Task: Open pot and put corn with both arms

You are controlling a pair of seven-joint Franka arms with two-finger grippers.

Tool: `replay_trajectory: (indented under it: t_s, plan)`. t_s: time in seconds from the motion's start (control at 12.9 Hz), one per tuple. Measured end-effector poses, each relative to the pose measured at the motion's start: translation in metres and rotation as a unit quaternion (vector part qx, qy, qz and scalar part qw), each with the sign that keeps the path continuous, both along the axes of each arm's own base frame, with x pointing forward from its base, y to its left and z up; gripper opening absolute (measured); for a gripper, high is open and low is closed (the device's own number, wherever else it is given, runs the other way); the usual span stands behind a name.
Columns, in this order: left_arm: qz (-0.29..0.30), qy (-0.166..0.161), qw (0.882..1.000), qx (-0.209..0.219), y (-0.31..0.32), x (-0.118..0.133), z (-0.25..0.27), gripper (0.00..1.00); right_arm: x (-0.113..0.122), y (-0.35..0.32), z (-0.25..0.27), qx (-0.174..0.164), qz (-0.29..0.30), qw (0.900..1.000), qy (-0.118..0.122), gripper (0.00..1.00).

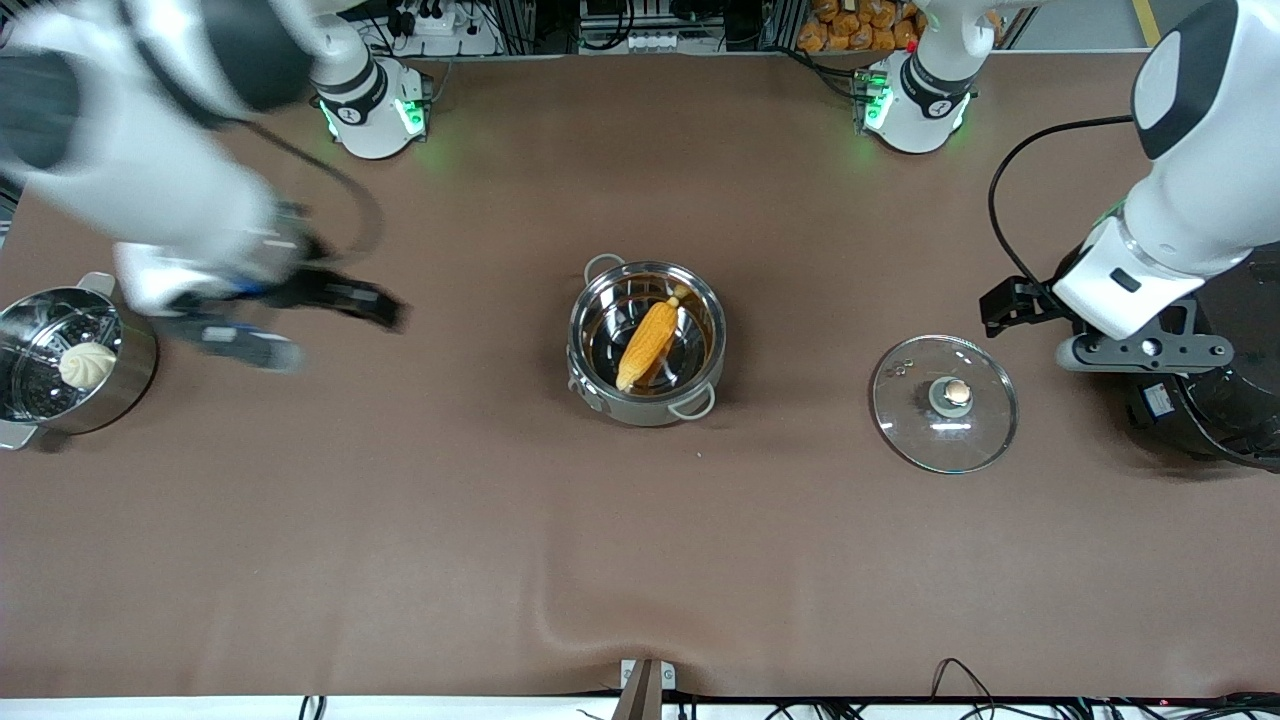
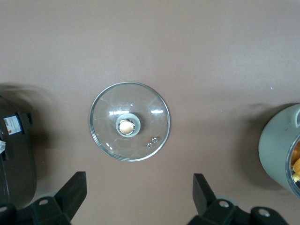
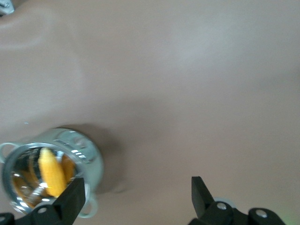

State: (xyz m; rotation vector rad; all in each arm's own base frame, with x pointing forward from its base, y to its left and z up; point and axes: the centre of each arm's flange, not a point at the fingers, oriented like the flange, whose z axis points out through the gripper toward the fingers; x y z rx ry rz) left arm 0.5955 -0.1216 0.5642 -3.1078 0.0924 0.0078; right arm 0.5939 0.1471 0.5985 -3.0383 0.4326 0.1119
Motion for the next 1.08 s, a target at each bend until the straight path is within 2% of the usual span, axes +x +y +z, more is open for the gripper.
replay_trajectory:
  t_s: [0.23, 0.46, 0.7, 1.08]
  plan:
    - [0.003, 0.002, 1.000, 0.001, 0.004, 0.000, 0.002, 1.00, -0.010, -0.109, 0.015, 0.000, 0.044, 0.999, -0.012, 1.00]
    - [0.008, 0.000, 1.000, 0.001, 0.009, 0.000, 0.009, 1.00, -0.018, -0.169, 0.010, -0.014, 0.081, 0.996, -0.031, 1.00]
    - [0.010, 0.002, 1.000, 0.004, 0.011, -0.006, 0.020, 1.00, -0.026, -0.191, -0.001, -0.037, 0.095, 0.994, -0.045, 1.00]
    - [0.027, 0.001, 1.000, 0.014, 0.028, -0.027, 0.052, 1.00, -0.043, -0.212, 0.007, -0.041, 0.094, 0.993, -0.055, 1.00]
